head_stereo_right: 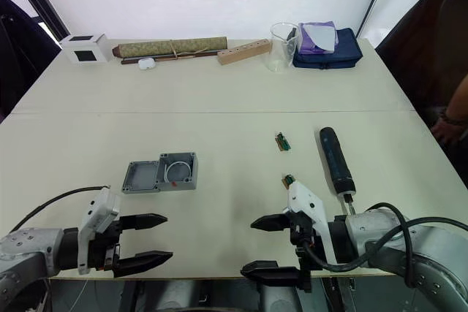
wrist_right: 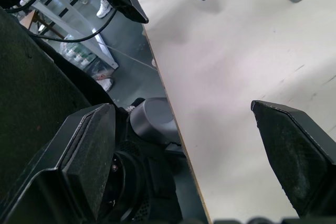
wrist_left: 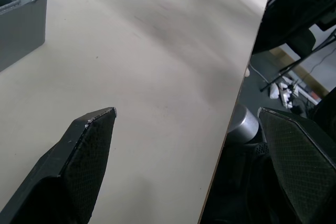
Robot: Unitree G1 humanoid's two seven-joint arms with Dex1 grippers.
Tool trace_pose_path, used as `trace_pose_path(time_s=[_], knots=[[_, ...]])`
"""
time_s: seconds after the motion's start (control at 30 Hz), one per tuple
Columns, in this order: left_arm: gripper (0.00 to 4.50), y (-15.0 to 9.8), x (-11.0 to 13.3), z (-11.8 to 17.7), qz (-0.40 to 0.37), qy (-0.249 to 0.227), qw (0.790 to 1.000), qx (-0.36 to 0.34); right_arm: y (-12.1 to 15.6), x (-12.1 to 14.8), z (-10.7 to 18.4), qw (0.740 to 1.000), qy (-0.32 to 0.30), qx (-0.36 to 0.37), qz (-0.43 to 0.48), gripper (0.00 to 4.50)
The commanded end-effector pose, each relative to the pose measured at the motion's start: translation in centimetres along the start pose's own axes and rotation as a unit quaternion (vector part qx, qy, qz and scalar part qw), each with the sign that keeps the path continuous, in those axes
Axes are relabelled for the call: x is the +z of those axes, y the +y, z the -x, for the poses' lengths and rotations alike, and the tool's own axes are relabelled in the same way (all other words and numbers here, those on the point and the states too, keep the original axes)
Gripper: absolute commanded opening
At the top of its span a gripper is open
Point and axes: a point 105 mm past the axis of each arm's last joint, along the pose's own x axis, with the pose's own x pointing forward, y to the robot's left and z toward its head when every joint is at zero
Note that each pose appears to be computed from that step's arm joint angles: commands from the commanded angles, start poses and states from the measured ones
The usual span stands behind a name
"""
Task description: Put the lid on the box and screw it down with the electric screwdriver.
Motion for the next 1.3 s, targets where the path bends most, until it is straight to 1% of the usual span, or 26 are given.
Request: trace_pose_path(time_s=[0.03,0.4,0.53,0.67,0.77,0.83,0.87,0.9,0.93,0.97,1.0,1.03,1.07,1.17,1.3], knots=[[4.44,0.1,0.7,0.2,-0.018,-0.010,1.000,0.006,0.1,0.3,0.0,1.000,-0.003,0.006,0.011,4.49],[4.44,0.0,1.0,0.1,-0.013,-0.018,1.000,0.006,-0.4,0.3,-0.1,1.000,-0.001,0.000,0.017,4.49],[4.44,0.1,1.4,0.1,-0.018,-0.025,1.000,0.004,-1.2,0.7,0.0,0.999,-0.007,-0.012,0.032,4.49],[4.44,0.7,1.8,0.5,-0.031,-0.021,0.999,0.021,-2.1,1.5,0.3,0.998,-0.016,-0.027,0.048,4.49],[4.44,2.4,3.4,1.7,-0.044,-0.021,0.997,0.062,-2.9,2.5,0.3,0.996,-0.028,-0.051,0.061,4.49],[4.44,3.8,5.2,2.8,-0.049,-0.027,0.995,0.088,-3.5,3.3,0.4,0.995,-0.026,-0.067,0.063,4.49],[4.44,4.7,6.2,3.5,-0.065,-0.008,0.993,0.101,-3.6,4.0,0.2,0.995,-0.027,-0.068,0.069,4.49],[4.44,5.0,7.8,4.0,-0.091,0.014,0.991,0.095,-3.5,4.9,0.0,0.994,-0.031,-0.066,0.080,4.49],[4.44,5.1,8.8,4.4,-0.107,0.030,0.990,0.091,-3.4,5.5,-0.3,0.994,-0.034,-0.063,0.089,4.49],[4.44,4.9,9.8,4.5,-0.139,0.074,0.984,0.077,-3.4,6.4,-0.8,0.990,-0.038,-0.067,0.121,4.49],[4.44,4.6,10.2,4.1,-0.172,0.118,0.976,0.062,-3.6,6.8,-1.2,0.986,-0.032,-0.080,0.146,4.49],[4.44,4.5,10.3,3.6,-0.198,0.151,0.967,0.049,-3.7,7.1,-1.6,0.982,-0.028,-0.088,0.162,4.49],[4.44,4.5,10.3,3.3,-0.218,0.171,0.960,0.038,-3.7,7.2,-2.1,0.981,-0.027,-0.090,0.167,4.49],[4.44,5.0,10.6,1.6,-0.252,0.189,0.949,0.015,-3.9,7.0,-3.5,0.980,-0.025,-0.096,0.171,4.49],[4.44,5.1,9.8,-0.8,-0.266,0.215,0.939,-0.031,-4.5,5.7,-4.3,0.979,-0.012,-0.114,0.171,4.49]])
